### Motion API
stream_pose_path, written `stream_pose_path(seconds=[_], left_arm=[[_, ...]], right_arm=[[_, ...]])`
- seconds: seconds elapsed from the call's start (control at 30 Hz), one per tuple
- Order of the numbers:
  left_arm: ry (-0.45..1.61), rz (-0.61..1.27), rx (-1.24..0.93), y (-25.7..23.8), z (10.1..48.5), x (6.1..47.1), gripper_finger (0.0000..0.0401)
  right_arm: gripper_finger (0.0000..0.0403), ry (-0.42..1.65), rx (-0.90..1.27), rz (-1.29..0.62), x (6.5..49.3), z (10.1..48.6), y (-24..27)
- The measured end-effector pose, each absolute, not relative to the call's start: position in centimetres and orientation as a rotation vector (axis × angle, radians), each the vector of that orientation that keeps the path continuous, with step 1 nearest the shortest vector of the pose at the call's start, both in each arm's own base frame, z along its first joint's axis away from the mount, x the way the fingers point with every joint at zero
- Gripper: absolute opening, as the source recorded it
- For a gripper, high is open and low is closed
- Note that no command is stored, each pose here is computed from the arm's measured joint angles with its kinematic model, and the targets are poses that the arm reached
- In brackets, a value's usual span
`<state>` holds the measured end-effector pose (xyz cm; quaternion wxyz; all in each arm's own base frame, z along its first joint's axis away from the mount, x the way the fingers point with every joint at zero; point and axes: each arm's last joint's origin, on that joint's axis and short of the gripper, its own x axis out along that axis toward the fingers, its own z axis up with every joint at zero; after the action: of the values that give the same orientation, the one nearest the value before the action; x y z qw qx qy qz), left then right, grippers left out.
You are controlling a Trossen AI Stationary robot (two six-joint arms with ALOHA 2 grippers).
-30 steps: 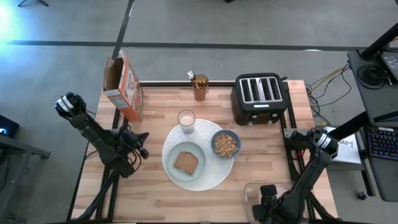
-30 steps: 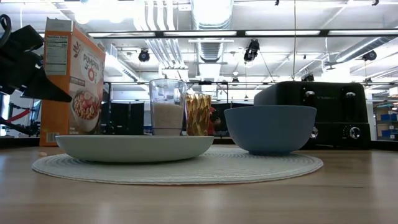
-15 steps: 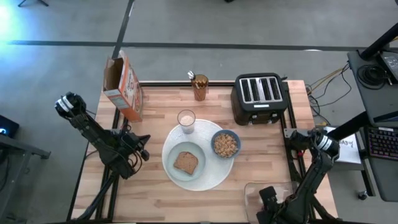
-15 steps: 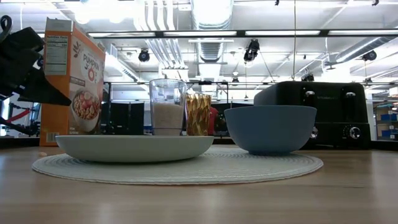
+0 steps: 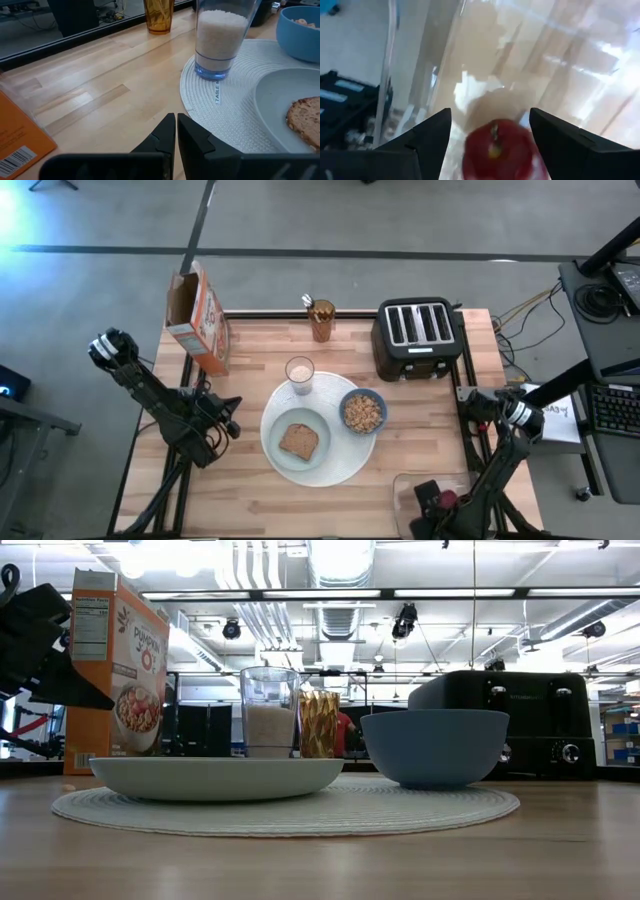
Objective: Arrange a breakfast setting
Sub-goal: Put the apple on the placemat
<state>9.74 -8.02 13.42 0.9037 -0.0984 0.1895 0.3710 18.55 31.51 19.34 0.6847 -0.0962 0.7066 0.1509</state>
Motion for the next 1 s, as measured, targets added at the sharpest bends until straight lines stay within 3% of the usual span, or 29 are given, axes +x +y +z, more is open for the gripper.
stream_pose_path(seconds=[0.83, 1.0], left_arm=[[0.392, 0.767, -0.202, -8.0, 13.4, 9.7, 0.0002], [0.392, 0.767, -0.202, -8.0, 13.4, 9.7, 0.0002]], right_arm=[[0.0261, 1.734, 0.012, 0.169, 17.1, 19.3, 31.8], [0.0283, 1.797, 0.019, 0.204, 16.8, 19.4, 31.8]])
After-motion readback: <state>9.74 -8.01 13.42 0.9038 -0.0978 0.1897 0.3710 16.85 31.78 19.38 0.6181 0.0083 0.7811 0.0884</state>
